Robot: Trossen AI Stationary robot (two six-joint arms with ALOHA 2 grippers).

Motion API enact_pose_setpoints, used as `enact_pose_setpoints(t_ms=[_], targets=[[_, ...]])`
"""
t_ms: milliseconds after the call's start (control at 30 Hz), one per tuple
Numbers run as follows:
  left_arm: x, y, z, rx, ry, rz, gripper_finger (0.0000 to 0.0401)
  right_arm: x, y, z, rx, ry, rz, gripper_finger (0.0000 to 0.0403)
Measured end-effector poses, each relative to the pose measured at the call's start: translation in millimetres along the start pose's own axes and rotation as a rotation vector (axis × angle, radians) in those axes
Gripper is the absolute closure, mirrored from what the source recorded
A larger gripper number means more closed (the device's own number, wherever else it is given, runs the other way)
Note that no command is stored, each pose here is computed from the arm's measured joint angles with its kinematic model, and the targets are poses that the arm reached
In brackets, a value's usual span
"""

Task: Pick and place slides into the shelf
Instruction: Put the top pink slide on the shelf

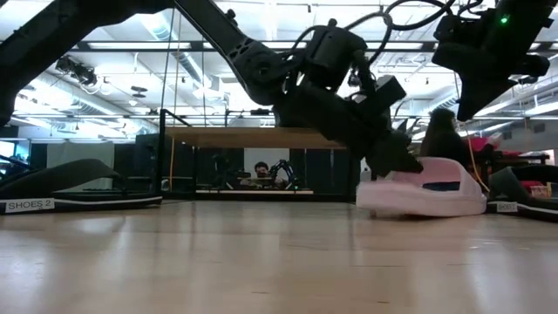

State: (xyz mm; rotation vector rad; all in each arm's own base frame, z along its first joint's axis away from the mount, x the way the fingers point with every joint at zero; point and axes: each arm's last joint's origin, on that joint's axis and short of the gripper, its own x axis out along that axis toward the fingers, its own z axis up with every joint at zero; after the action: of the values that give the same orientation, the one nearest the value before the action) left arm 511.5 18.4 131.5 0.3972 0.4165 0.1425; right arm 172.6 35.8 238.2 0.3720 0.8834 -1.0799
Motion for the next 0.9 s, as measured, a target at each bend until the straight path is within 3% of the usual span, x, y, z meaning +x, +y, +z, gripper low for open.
enact_pose_setpoints(t_ms=[567,800,900], targets=[[3,17,-8,-0.059,0.020,0.027,0.0304,0,0,0,-0.023,-0.001,0.003,0.0396],[1,9,-4,-0.057,0.016,0.013,0.0384,0,0,0,-0.041,-0.001,0.003,0.0396],[-3,-3,3,-0.048,0.008,-0.008,0.0390,0,0,0,-0.050,-0.001,0.003,0.0396]])
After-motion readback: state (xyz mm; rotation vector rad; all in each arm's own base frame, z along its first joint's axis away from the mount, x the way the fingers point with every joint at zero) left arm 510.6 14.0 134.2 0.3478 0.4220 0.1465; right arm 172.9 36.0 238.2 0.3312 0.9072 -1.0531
